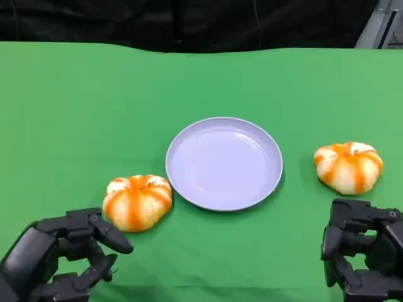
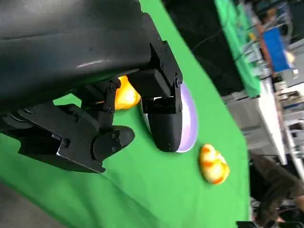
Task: Grasp the bread from the table and place it into the plate.
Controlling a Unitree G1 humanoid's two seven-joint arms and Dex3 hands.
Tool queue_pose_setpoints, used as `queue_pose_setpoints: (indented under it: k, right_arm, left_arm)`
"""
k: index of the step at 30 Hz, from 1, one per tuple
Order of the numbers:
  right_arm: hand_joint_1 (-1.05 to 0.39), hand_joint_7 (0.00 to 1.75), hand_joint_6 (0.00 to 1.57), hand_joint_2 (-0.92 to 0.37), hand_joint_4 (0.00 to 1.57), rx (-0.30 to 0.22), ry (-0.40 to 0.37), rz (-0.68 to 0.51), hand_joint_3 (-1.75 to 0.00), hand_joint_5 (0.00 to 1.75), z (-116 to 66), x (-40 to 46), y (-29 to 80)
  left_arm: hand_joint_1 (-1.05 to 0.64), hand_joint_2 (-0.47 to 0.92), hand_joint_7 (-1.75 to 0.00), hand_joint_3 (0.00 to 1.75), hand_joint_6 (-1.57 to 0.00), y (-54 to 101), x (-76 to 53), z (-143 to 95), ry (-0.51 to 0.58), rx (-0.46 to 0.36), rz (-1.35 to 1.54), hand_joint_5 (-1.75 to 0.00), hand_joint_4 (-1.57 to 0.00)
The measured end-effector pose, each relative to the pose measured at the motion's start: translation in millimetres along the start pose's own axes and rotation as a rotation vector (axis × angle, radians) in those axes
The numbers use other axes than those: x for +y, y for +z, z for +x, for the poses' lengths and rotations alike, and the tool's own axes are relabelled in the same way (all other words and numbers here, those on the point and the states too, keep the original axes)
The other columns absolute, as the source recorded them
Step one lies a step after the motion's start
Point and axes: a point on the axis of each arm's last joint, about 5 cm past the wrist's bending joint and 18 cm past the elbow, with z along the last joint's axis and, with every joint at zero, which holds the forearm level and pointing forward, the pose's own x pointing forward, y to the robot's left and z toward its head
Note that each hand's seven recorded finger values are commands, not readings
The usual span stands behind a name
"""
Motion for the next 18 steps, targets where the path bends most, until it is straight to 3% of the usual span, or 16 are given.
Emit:
queue_pose_setpoints:
  k: [2,5,8,14,18]
  right_arm:
    - [0.09,1.45,0.86,-0.49,0.86,0.001,0.000,-0.002,-1.26,1.74,0.1,0.1,-0.1]
    - [0.09,1.45,0.86,-0.48,0.86,0.004,0.002,-0.003,-1.27,1.74,0.4,0.5,-0.7]
    - [0.10,1.45,0.87,-0.48,0.87,0.010,0.003,-0.013,-1.27,1.72,0.7,0.8,-1.1]
    - [0.10,1.43,0.87,-0.49,0.87,-0.004,0.003,-0.022,-1.26,1.73,1.5,1.0,-0.3]
    - [0.10,1.43,0.87,-0.50,0.86,-0.010,0.003,-0.024,-1.25,1.73,1.7,0.9,0.3]
  left_arm:
    - [-0.58,0.90,-0.12,0.24,-0.55,2.9,-2.0,1.0,0.032,-0.010,0.152,-0.28,-0.25]
    - [-0.76,0.92,-0.02,0.20,-0.48,8.0,-6.9,4.8,0.085,-0.050,0.422,-0.12,-0.14]
    - [-0.89,0.92,0.00,0.21,-0.45,11.3,-12.1,13.1,0.102,-0.078,0.674,-0.07,-0.08]
    - [-0.96,0.92,0.00,0.24,-0.35,21.6,-18.8,47.9,0.087,-0.178,1.170,-0.02,-0.01]
    - [-0.98,0.92,0.00,0.24,-0.34,13.1,-21.7,65.5,0.059,-0.112,1.229,-0.01,0.00]
